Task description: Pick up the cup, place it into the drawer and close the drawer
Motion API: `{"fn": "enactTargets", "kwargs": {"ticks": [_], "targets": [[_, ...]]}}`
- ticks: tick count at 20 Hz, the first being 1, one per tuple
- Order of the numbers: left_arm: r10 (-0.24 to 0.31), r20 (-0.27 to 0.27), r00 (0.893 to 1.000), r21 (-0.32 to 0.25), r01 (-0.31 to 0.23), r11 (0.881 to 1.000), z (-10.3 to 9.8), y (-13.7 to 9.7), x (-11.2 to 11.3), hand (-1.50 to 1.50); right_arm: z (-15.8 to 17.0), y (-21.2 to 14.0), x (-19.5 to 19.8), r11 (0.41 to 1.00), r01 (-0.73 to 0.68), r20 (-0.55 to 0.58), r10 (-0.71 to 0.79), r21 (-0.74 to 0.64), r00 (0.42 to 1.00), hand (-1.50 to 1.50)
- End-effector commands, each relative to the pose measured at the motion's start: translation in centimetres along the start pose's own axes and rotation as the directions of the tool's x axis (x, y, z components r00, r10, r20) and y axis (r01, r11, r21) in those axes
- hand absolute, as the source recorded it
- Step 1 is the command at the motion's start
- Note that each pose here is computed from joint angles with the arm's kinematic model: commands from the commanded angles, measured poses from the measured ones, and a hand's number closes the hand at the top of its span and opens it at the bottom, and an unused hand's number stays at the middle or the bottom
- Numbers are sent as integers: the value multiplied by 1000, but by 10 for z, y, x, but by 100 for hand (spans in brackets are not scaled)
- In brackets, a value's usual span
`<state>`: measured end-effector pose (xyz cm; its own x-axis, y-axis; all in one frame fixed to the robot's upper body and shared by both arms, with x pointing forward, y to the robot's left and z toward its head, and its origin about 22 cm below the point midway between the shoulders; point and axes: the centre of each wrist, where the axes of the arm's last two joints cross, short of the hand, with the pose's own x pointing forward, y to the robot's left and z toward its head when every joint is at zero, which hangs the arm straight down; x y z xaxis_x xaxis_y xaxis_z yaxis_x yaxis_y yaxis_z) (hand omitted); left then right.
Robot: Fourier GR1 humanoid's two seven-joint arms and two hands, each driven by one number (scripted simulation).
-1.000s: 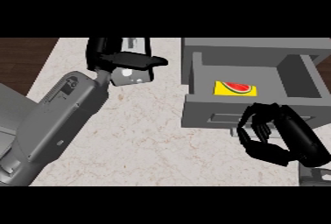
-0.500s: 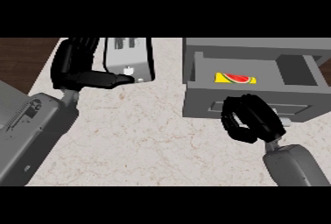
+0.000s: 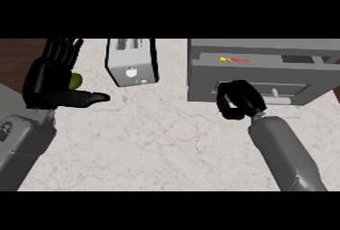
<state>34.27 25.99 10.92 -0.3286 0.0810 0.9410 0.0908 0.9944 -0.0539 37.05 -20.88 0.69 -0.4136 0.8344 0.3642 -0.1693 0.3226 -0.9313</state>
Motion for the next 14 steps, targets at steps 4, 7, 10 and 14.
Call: {"fn": "enactTargets", "kwargs": {"ticks": [4,7,10,14], "targets": [[16,18,1000,-15,-16,1000,12,22,1,-150,-21,-11,-38,998,34,-58,-31,54,998,150],[28,21,999,-25,-28,999,2,23,14,-150,-23,-17,-47,998,43,-90,-39,45,995,150],[37,-2,999,-27,-37,999,9,20,-1,-150,-37,-30,-40,997,64,-114,-60,36,992,150],[70,-15,997,-70,-71,995,15,8,-12,-150,-33,-60,-57,994,102,-112,-99,27,989,150]]}}
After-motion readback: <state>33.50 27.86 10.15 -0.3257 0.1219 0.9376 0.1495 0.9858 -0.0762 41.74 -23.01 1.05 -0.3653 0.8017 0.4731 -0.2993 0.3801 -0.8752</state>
